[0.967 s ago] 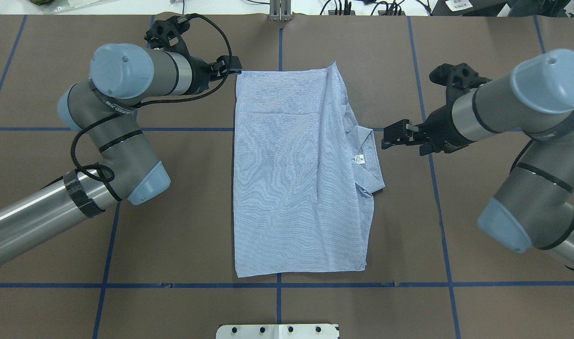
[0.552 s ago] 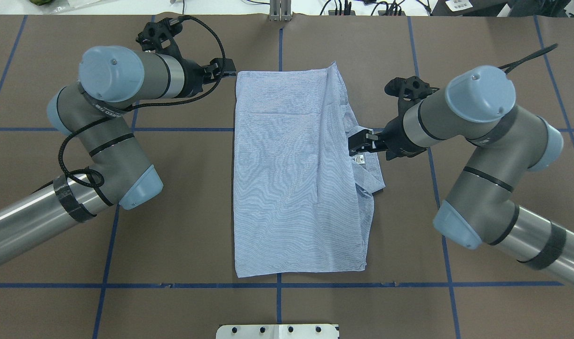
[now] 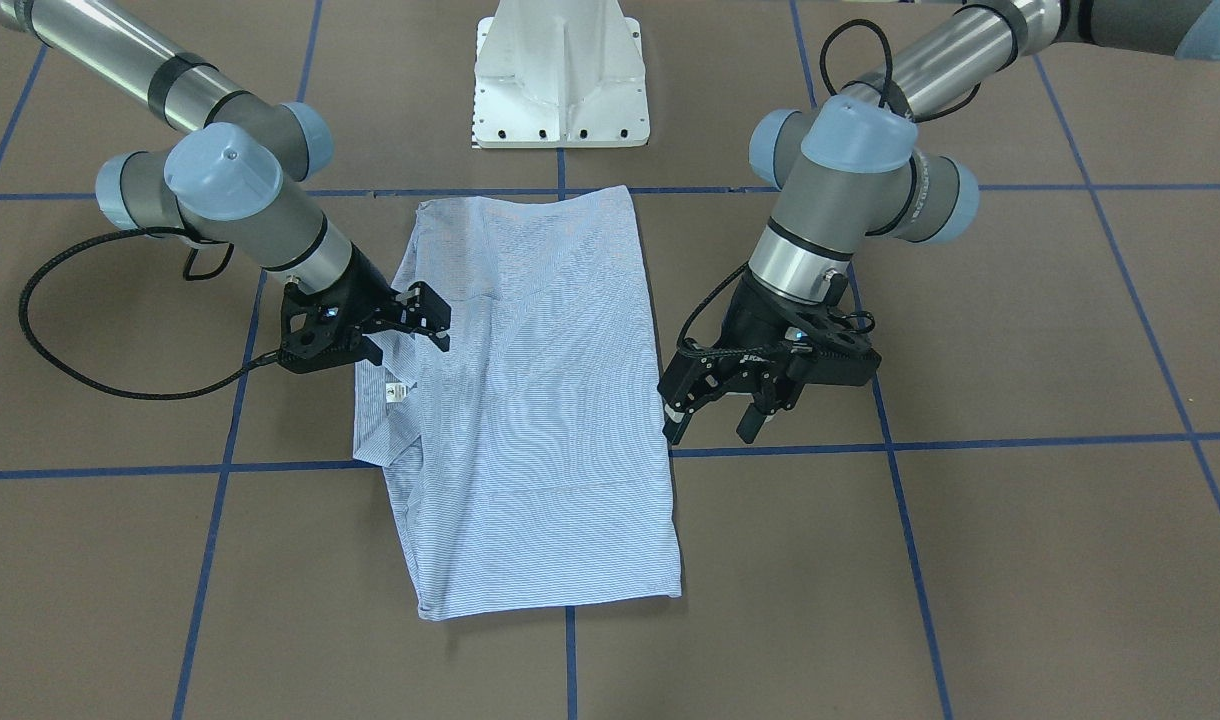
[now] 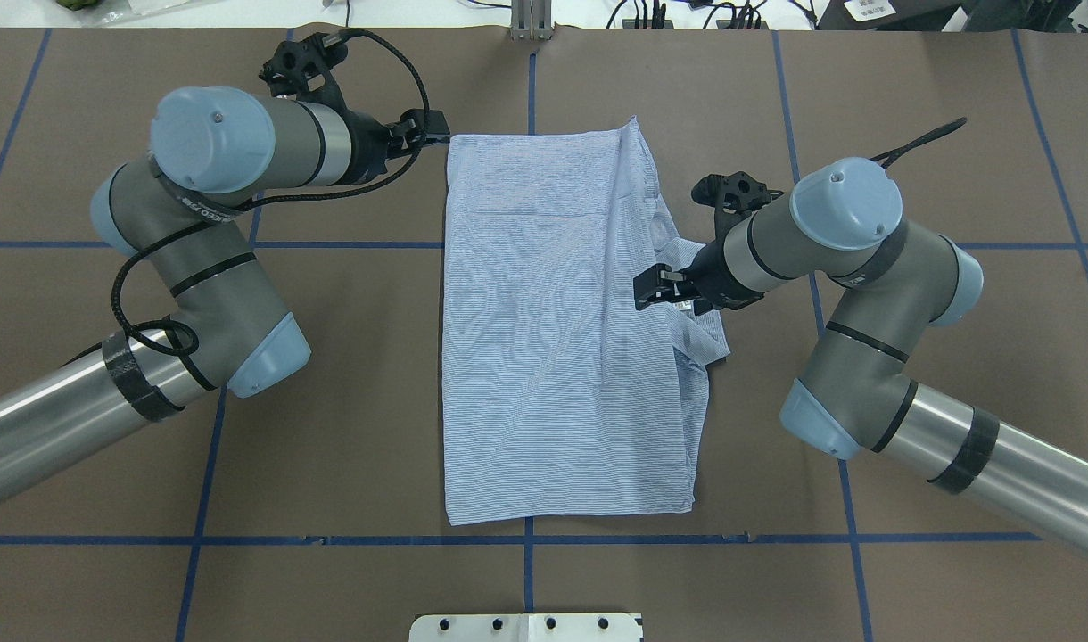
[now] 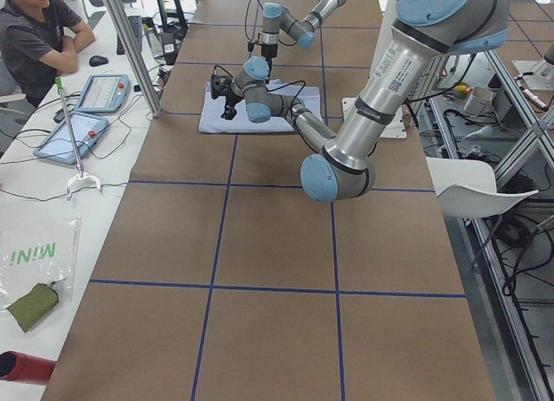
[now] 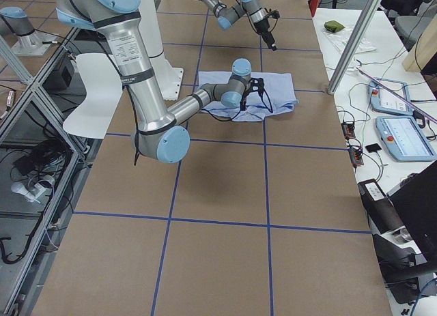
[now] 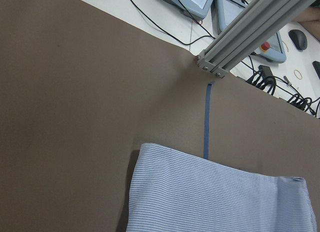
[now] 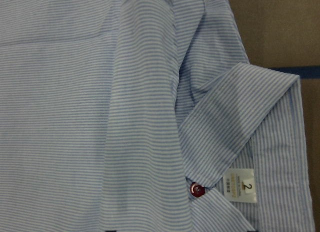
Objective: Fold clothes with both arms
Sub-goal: 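Press the right gripper onto the collar fold and smooth it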
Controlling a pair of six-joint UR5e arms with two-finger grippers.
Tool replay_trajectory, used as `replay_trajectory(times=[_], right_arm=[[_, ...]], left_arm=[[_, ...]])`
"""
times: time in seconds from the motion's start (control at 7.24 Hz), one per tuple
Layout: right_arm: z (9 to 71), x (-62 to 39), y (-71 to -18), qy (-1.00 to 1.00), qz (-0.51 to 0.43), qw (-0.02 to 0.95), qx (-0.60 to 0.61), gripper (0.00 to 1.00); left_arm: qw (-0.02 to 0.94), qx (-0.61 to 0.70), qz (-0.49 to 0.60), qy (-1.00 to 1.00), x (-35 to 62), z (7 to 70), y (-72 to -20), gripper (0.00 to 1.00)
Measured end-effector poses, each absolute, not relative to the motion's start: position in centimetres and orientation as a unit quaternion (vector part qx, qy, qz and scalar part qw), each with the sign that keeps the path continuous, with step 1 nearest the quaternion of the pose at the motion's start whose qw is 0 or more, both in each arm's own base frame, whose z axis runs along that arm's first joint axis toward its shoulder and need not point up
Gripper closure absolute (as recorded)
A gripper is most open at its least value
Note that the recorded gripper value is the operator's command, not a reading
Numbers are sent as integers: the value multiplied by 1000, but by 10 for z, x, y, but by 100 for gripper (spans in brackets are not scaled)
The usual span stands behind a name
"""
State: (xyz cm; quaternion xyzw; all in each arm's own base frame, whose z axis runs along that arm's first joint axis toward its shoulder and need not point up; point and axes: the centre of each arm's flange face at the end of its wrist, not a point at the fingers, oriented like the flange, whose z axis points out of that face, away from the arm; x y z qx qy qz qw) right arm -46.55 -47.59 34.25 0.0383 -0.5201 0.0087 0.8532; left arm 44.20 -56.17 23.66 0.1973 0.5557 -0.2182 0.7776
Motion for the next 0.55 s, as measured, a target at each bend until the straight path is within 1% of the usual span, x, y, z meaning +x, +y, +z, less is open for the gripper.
replay_trajectory(times=[0.14, 0.28, 0.41, 0.55], right_arm=[[343, -474, -478, -522, 2, 853, 23, 15], [341, -483, -483, -523, -2, 852, 15, 58], [339, -489, -486, -523, -3, 852, 11, 85], [338, -491, -487, -524, -3, 852, 8, 100]], left_arm=[[778, 197, -218, 556, 442, 236, -562, 0], [778, 197, -218, 556, 442, 236, -562, 0], [778, 197, -218, 556, 442, 236, -562, 0], [778, 197, -218, 556, 442, 236, -562, 0]])
